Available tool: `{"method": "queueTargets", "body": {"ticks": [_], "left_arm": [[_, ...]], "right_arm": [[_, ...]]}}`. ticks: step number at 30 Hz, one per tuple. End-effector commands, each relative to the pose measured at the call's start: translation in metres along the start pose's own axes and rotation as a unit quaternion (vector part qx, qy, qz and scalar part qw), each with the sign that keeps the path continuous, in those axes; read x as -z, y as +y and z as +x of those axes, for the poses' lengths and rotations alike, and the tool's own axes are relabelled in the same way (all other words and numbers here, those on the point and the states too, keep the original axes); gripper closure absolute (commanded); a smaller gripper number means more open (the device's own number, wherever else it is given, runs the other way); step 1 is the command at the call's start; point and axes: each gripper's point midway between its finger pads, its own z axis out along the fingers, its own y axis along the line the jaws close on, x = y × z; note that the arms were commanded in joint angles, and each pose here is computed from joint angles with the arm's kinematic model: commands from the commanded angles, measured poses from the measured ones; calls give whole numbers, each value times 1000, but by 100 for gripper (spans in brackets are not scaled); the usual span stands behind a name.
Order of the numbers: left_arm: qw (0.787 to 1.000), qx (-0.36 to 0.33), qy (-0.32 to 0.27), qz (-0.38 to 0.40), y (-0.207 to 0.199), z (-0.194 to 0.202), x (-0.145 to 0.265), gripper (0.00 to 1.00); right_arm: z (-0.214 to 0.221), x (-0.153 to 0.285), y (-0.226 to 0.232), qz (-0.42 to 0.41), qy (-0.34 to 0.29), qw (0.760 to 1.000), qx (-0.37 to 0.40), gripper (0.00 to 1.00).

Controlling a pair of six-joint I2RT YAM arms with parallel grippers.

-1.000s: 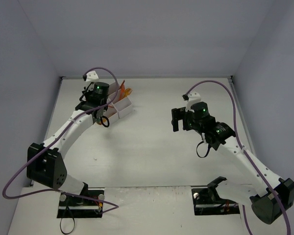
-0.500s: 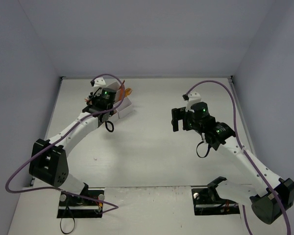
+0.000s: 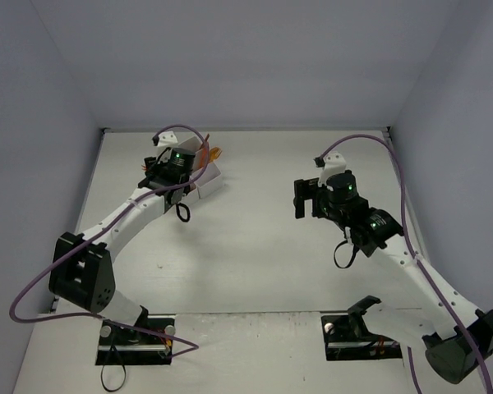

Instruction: Sort the eating utensils into containers

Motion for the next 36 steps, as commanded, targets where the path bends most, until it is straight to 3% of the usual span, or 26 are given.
{"method": "queueTargets", "body": {"ticks": [1,7,14,26,36], "left_arm": [[991,64,-108,55,28,-93,73,40],[982,40,-168,76,85,-122,142,26],[980,5,-183,75,143,-108,194,11],[987,23,-154,50,191,-42,209,9],[989,36,-137,46,194,-27,207,9]], "right_arm": [[-82,52,-44,105,-140,984,-40,0],[-132,117,-89,208,-222,952,-34,0],[-147,150,-114,275,-241,930,-19,0],[-177,144,-90,212,-263,941,8,0],[-183,136,-83,196,-270,943,-3,0]]}}
